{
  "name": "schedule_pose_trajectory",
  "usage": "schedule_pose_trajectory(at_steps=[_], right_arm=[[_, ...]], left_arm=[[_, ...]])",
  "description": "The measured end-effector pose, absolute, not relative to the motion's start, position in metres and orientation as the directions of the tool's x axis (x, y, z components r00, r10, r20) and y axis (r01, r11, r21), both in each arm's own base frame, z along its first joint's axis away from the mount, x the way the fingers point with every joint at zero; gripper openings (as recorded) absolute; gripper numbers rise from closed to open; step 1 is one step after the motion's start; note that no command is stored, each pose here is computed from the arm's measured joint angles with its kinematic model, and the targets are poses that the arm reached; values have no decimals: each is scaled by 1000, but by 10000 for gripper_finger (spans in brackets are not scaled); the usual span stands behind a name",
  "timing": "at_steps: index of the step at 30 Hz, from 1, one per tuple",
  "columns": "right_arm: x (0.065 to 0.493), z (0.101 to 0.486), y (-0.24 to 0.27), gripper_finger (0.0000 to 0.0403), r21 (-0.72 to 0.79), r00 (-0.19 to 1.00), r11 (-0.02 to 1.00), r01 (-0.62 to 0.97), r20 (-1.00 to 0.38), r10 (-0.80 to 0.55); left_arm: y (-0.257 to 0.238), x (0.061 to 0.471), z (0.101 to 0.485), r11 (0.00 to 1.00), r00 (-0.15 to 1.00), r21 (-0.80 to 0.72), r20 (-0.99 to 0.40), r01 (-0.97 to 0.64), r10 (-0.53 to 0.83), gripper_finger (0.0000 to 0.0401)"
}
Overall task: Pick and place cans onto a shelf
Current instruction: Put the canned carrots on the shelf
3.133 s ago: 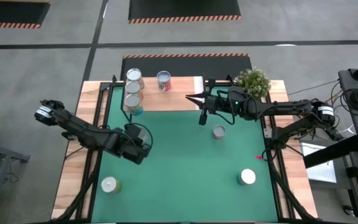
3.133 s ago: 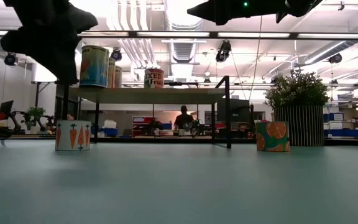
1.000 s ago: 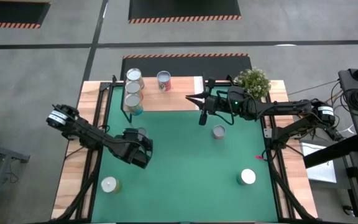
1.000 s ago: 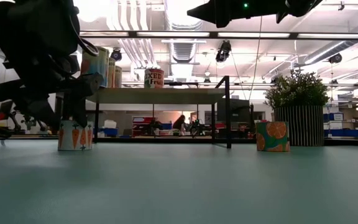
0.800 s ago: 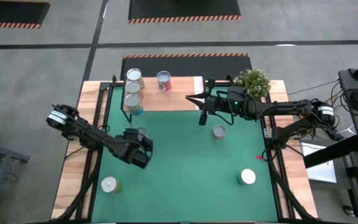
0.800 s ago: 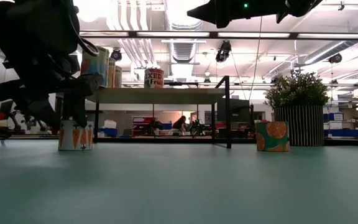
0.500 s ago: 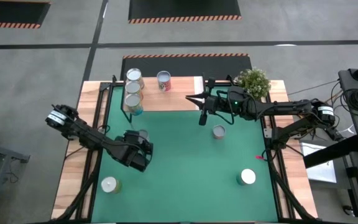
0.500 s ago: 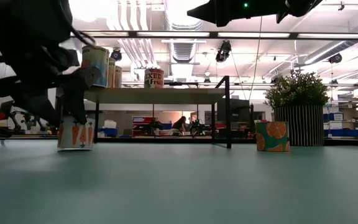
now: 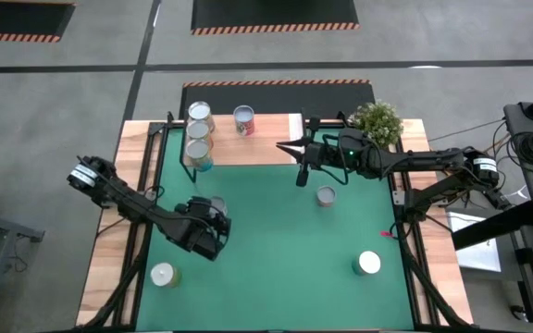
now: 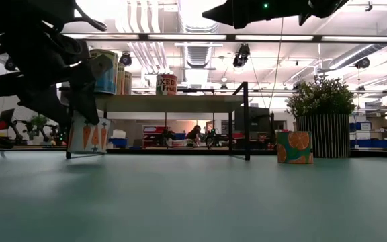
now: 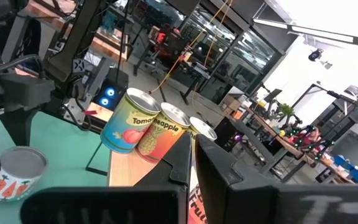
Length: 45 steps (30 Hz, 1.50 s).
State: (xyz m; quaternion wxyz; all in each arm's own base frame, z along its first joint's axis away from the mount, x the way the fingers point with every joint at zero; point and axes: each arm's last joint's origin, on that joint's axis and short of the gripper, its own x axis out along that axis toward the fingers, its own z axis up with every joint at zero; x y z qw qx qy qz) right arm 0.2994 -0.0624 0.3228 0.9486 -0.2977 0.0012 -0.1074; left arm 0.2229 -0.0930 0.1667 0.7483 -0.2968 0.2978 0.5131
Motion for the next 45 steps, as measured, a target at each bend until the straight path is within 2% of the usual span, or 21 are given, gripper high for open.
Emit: schedule_pose_trajectory(at_steps=[31,38,45], right_arm=[[298,322,-62,13,-516,978,835,192,33,-205],[294,324,-61,13,-516,978,835,191,31,-205],[281,331,-58,13,-499,979,849,173,-10,-205]], left_arm=[[-99,222,166,315,316,-145,-736,-938,599,244],[-108,235,184,389,372,-159,-734,-907,568,244],[-119,251,212,526,448,-137,-723,-840,527,244]])
